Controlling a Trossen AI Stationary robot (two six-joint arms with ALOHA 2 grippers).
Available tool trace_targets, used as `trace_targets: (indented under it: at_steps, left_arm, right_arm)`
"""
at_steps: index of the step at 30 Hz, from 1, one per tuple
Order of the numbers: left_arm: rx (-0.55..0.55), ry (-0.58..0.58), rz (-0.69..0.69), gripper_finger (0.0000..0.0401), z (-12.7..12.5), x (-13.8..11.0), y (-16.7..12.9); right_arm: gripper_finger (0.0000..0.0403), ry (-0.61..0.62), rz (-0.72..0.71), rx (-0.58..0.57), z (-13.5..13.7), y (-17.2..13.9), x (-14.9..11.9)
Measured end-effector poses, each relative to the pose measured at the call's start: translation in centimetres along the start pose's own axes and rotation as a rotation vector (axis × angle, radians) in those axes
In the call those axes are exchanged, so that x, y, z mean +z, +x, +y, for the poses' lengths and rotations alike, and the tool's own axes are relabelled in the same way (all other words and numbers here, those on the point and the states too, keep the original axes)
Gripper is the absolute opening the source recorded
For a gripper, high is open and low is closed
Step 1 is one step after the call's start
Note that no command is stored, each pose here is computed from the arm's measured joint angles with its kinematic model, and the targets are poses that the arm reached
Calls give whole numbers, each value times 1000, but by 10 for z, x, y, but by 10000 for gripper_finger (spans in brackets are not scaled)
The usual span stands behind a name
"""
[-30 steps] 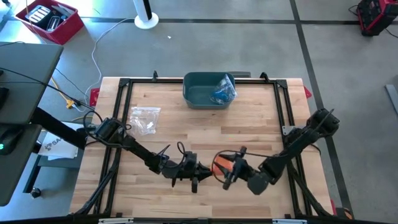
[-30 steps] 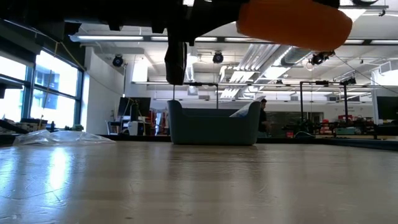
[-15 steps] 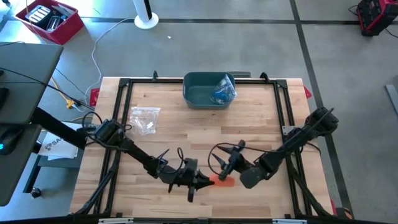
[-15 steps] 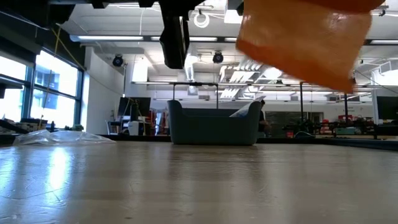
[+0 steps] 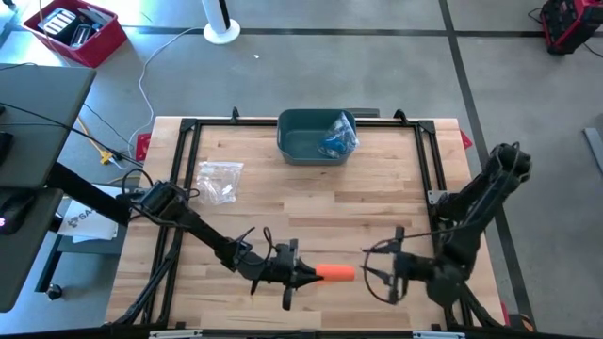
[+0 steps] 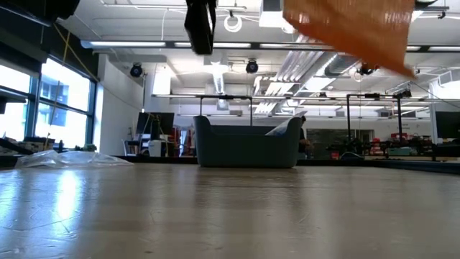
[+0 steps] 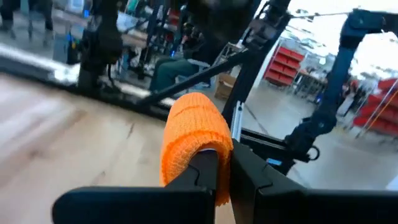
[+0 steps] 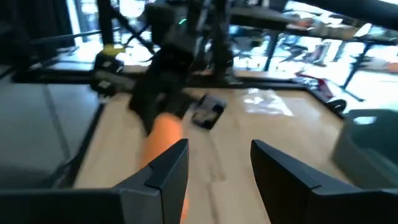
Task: Roll bandage
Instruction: Roll the orange bandage
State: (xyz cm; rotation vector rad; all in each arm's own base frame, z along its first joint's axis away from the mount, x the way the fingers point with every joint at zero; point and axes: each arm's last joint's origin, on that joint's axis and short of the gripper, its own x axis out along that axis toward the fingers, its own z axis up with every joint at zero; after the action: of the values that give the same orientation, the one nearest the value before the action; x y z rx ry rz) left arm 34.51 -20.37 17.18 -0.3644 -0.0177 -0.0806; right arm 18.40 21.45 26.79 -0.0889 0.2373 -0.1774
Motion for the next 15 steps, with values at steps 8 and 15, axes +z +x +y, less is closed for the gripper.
trace_targets:
  at_steps: [8, 15]
  left_arm:
    - [-17, 341, -58, 10, -15, 27, -1]
    - [-38, 579, -30, 10, -36, 45, 5]
  right_arm:
    - [167, -78, 147, 265, 30, -15, -30]
    - [167, -115, 128, 92, 41, 1, -56]
